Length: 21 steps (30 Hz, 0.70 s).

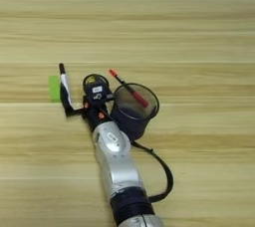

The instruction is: Move the objects on the table

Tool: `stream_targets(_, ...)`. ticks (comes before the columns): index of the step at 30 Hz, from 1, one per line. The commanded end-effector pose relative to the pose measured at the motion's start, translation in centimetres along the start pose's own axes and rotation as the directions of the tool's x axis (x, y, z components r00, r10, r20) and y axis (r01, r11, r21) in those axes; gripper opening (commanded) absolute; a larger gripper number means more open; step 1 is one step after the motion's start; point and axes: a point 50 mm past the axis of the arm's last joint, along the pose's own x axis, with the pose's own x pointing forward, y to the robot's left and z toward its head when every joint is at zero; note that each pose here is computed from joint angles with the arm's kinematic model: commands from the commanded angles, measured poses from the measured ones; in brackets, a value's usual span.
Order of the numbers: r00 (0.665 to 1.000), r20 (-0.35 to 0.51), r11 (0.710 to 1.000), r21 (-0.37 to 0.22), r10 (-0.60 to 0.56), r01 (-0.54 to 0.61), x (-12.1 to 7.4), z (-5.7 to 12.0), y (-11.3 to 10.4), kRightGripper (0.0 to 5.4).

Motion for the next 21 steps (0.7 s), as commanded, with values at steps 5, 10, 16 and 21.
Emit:
stream_targets(5,0.992,0.122,0.997,-0.059,-0.039,0.047,1.7,3.0,-1.8,5.35)
stream_targets(10,0.99,0.12,0.994,-0.07,-0.079,0.088,1.8,3.0,-3.2,5.35)
stream_targets(16,0.987,0.116,0.989,-0.078,-0.115,0.125,2.0,2.9,-4.3,5.35)
stream_targets(21,0.983,0.122,0.986,-0.078,-0.138,0.148,2.1,3.0,-5.1,5.35)
